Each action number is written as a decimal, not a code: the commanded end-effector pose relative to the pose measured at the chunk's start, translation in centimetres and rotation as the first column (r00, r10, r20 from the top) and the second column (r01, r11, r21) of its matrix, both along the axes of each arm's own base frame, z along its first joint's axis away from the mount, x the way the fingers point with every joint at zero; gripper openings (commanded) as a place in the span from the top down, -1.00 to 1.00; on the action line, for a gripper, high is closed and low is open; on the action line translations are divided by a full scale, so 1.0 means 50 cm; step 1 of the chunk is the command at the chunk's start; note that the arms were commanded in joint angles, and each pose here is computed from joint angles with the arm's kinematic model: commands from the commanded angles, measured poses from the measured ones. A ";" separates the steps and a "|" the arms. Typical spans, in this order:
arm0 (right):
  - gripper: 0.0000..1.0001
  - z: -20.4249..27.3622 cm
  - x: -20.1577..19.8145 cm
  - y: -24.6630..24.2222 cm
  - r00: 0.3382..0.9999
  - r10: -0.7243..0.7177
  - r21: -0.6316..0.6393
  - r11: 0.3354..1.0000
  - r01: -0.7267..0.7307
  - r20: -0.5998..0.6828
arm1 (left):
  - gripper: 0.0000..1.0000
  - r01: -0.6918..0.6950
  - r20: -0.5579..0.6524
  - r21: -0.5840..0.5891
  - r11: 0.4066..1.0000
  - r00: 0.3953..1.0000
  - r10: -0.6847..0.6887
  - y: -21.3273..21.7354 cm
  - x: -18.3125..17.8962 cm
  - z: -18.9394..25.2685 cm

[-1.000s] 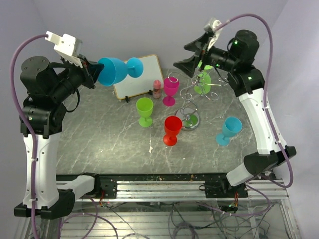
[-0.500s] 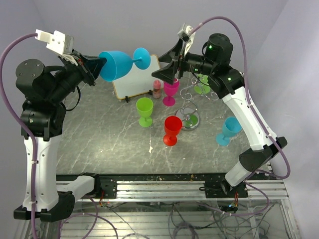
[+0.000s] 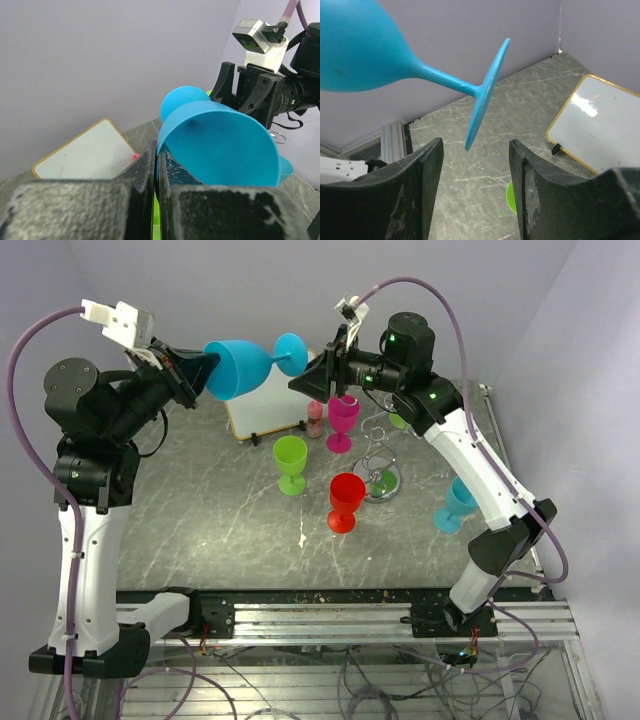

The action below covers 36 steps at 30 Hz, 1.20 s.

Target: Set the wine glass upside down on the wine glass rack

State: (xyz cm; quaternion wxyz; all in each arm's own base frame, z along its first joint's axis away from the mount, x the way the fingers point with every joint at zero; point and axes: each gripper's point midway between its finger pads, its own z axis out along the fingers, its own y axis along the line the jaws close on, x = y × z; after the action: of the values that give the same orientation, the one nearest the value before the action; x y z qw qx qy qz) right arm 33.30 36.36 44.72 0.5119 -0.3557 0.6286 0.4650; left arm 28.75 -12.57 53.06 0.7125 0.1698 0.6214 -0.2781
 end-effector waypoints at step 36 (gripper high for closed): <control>1.00 0.003 0.099 -0.046 0.954 -0.271 -0.067 0.958 0.280 0.125 | -0.04 -0.010 0.027 0.080 0.997 1.000 0.007 0.007 -0.021 -0.043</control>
State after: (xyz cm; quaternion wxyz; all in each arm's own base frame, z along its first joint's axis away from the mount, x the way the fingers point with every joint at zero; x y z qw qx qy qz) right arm 37.20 35.75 44.73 0.5544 -0.3051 0.6589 0.4068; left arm 28.91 -12.80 50.53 0.7011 0.1808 0.6316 -0.2772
